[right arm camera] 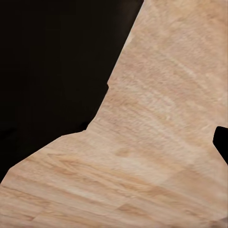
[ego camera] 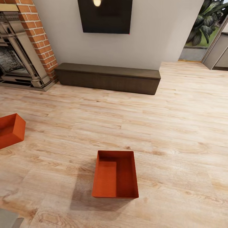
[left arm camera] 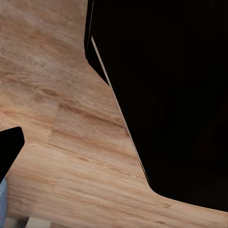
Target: Move the two storage containers from the living room to the garage. In the garage, place one container on the floor and stack the other container on top of it (either order is fine).
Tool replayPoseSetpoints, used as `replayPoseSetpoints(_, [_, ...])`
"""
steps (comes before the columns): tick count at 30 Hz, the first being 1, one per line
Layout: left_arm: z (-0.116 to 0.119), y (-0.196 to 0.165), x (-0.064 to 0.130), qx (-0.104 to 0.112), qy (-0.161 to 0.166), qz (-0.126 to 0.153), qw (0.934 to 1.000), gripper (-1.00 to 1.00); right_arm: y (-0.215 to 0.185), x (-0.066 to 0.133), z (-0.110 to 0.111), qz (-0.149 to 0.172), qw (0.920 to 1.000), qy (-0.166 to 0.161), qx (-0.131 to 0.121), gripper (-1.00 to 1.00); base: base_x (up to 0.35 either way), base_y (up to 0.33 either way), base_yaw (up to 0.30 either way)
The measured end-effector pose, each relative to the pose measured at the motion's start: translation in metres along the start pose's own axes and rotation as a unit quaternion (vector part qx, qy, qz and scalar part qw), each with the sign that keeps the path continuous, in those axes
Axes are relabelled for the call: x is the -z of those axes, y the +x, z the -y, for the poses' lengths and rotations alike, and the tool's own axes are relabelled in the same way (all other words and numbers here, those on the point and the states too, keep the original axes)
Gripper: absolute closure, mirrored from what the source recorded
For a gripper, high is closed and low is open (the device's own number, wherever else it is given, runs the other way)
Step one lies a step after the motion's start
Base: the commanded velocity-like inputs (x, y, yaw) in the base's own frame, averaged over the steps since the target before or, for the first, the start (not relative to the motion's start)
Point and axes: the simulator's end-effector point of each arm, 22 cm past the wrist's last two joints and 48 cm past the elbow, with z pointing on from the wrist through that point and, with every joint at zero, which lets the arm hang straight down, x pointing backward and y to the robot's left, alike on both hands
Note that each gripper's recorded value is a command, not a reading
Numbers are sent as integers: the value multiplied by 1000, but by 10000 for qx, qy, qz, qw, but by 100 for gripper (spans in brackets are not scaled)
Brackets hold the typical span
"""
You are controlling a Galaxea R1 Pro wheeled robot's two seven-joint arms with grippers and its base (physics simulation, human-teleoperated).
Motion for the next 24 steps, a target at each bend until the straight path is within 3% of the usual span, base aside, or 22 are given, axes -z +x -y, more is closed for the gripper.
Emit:
replayPoseSetpoints(4, [3, -26, -1, -5, 51, 250, 9997, -100, -1, 0, 3, 20, 10000, -3, -15, -100, 0, 0, 0])
replayPoseSetpoints(9, [11, -100, 5, -23, 199, 948, 9953, -100, -27, -2, 8, 294, 9995, 12, -115, -100, 0, 0, 0])
replayPoseSetpoints(11, [11, -128, 11, -36, 232, 1160, 9930, -100, -41, -2, 22, 455, 9987, 88, -228, -100, 0, 0, 0])
replayPoseSetpoints(13, [10, -158, 18, -69, 260, 1309, 9910, -100, -53, -2, 52, 587, 9972, 249, -380, -100, 0, 0, 0])
replayPoseSetpoints(17, [6, -195, 31, -130, 264, 1399, 9897, -100, -72, 2, 92, 715, 9948, 438, -585, -100, 0, 0, 0])
replayPoseSetpoints(24, [4, -263, 63, -241, 307, 2020, 9786, -100, -108, 9, 123, 951, 9915, 567, -677, -100, 0, 0, 0])
